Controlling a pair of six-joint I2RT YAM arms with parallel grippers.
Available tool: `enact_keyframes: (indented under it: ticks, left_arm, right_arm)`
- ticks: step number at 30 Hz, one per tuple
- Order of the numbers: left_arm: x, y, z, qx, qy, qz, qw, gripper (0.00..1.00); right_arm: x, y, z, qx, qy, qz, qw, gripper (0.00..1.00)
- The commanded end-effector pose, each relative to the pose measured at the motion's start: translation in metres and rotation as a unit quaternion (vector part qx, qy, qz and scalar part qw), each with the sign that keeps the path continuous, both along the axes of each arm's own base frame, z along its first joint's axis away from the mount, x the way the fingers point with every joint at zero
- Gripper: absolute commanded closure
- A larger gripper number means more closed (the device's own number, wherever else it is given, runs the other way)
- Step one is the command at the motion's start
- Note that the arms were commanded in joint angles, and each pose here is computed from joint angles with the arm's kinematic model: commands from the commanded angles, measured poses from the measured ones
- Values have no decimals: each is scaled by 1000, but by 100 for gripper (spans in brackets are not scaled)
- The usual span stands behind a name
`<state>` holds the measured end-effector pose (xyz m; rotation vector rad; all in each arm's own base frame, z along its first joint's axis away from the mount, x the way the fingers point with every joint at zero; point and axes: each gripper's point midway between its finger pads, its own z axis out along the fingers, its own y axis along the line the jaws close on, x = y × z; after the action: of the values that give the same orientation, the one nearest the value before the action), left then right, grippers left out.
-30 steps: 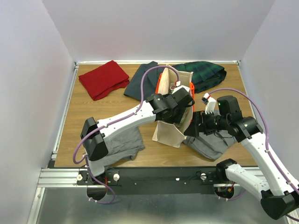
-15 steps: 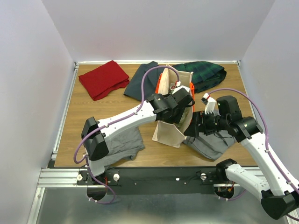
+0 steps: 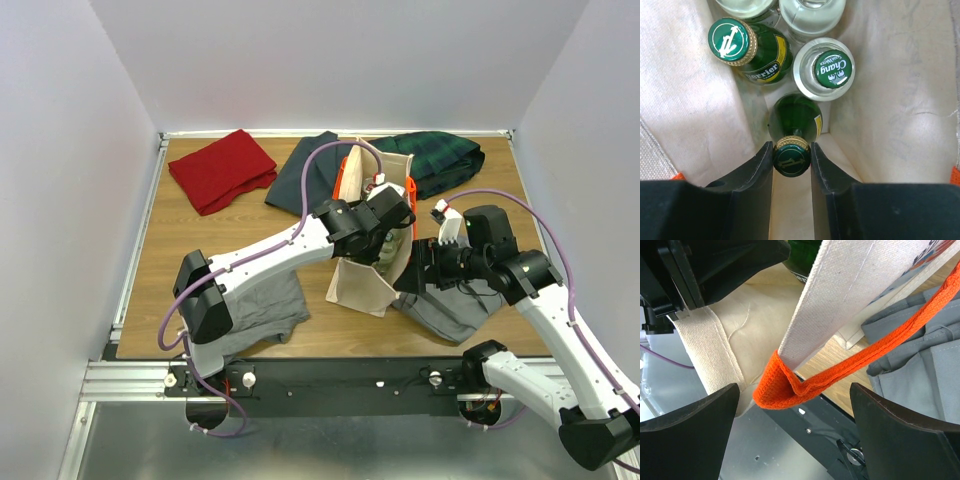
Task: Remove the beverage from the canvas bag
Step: Take out the drink from the canvas bag.
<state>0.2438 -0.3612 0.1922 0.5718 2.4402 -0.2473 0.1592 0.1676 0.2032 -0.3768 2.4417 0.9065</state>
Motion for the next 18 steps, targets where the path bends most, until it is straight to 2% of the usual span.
enact_keyframes:
  ticks: [1,7,18]
  left_arm:
    - [0,-4,-11,7,12,-4,1000,98]
    - [2,-8,0,-3,4,-9,1000,100]
    - [16,-12,46,-24,-28,-16,999,100]
  right_arm:
    - [-10,-7,-12,-24,16,-1,1000,0]
    - [-11,-8,-11,-24,13,-3,1000,0]
    - [-10,-10,-10,-25,5,-10,1000,0]
